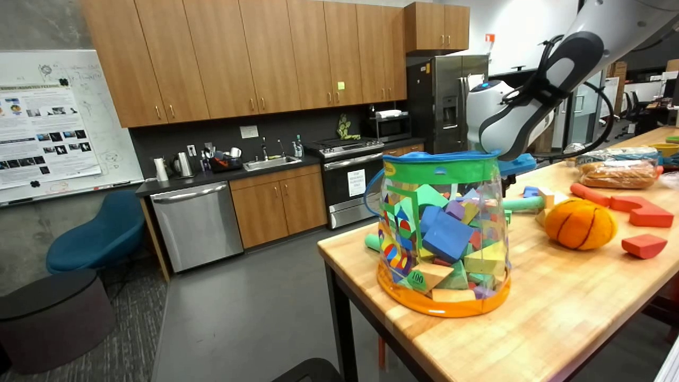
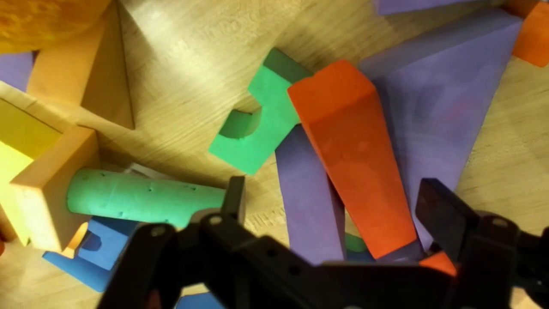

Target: Take the green cylinder out of the bag and put the blue block in the bag.

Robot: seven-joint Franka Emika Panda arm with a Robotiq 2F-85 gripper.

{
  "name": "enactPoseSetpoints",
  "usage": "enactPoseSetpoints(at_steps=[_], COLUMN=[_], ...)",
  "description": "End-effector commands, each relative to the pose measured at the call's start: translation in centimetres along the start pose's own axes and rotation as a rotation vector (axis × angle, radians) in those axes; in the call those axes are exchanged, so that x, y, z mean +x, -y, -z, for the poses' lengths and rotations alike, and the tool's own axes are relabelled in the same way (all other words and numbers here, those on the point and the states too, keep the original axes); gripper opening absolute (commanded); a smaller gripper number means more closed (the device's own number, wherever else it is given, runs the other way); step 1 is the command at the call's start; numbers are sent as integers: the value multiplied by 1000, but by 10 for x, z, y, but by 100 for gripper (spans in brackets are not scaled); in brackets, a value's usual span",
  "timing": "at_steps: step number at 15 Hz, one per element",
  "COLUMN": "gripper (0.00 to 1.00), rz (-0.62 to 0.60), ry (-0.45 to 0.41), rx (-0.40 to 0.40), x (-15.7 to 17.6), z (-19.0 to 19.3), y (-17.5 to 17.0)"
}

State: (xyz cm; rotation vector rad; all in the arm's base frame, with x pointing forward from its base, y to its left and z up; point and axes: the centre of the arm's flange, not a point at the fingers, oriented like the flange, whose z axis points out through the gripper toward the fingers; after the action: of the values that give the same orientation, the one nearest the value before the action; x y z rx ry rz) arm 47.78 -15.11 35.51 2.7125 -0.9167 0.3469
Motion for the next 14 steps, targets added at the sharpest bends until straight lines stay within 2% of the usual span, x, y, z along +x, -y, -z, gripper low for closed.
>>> enactPoseSetpoints(at_steps=[1,9,10,12,14], gripper=[100,100,75,68,53], rz=[35,104,105,111,115], ry=[16,104,111,117,116], rx=[-7,-62,-66,-72,-72], x=[9,11,12,15,17], z=[-6,-33,-34,-35,-32], y=[7,23,24,27,31])
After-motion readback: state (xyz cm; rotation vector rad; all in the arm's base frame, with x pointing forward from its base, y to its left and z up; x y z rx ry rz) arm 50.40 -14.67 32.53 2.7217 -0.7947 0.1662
